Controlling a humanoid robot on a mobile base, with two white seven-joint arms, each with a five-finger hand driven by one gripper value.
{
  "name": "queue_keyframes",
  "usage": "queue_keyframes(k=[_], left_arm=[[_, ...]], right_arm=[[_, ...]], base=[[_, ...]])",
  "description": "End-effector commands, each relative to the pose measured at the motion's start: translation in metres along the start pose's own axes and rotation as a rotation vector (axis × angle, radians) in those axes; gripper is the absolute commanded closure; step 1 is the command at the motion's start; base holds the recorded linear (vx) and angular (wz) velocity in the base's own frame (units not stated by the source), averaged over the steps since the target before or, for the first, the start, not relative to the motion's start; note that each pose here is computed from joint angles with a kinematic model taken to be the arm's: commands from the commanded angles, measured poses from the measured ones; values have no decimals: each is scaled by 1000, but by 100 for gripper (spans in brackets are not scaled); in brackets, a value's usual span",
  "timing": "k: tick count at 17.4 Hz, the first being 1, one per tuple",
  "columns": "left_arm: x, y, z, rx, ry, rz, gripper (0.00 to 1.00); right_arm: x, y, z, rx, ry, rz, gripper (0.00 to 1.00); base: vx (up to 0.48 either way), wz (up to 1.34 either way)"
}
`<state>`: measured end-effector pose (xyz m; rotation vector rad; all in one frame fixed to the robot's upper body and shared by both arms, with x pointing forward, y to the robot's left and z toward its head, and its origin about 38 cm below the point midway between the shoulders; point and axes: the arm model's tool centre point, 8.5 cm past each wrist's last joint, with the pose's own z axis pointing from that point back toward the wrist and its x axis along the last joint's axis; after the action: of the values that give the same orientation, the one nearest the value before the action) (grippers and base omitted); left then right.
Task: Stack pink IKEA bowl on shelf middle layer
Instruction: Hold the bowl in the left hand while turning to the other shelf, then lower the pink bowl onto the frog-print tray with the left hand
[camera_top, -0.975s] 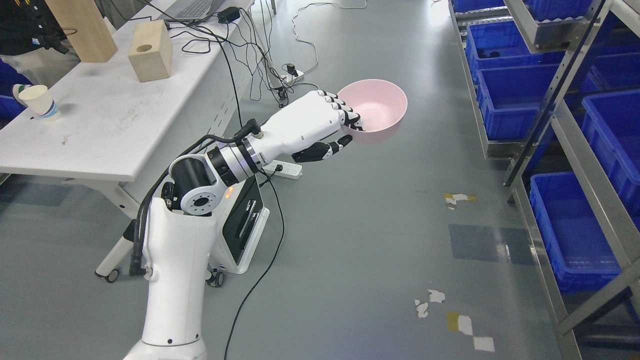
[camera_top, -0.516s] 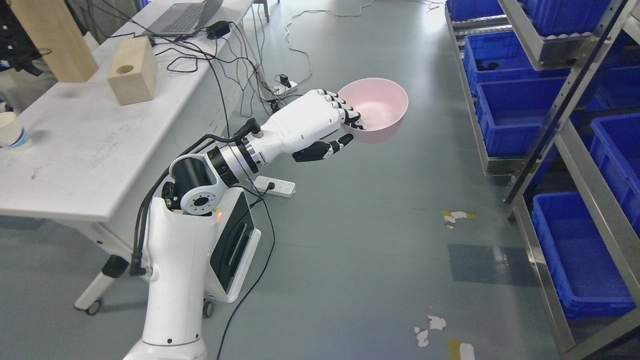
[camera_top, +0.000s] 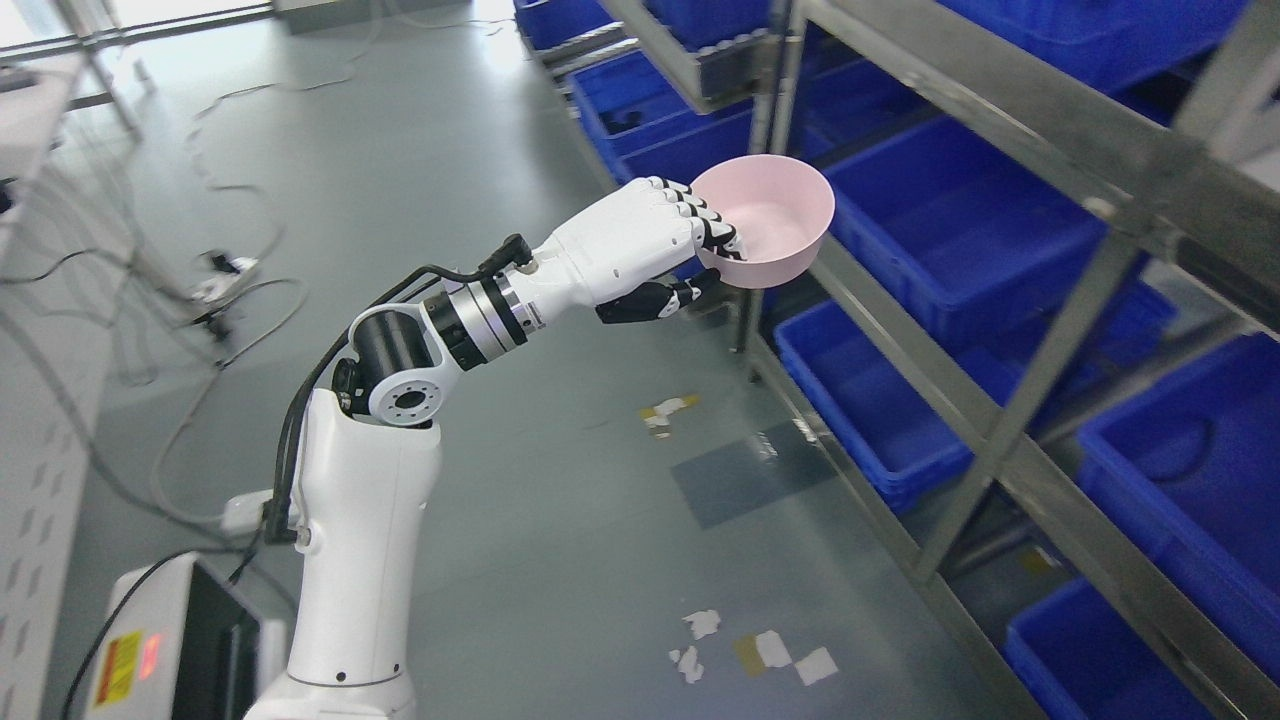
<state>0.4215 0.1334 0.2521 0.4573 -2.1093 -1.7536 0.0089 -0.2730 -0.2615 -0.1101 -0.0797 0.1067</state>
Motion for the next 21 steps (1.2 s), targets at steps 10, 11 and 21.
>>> queue_keyframes(k=[10,11,21], left_arm=[[-40,102,-6,37,106,-112,99],[-47,100,-4,23,130,-100,99],[-72,82,-3,-226,231,-139,99]], right_arm=[[-10,-10,0,-15,7,2,0],[-10,-10,0,-15,7,2,0],[-10,-10,0,-15,7,2,0]], base=[[95,-1350],[128,-1102],[142,-563]])
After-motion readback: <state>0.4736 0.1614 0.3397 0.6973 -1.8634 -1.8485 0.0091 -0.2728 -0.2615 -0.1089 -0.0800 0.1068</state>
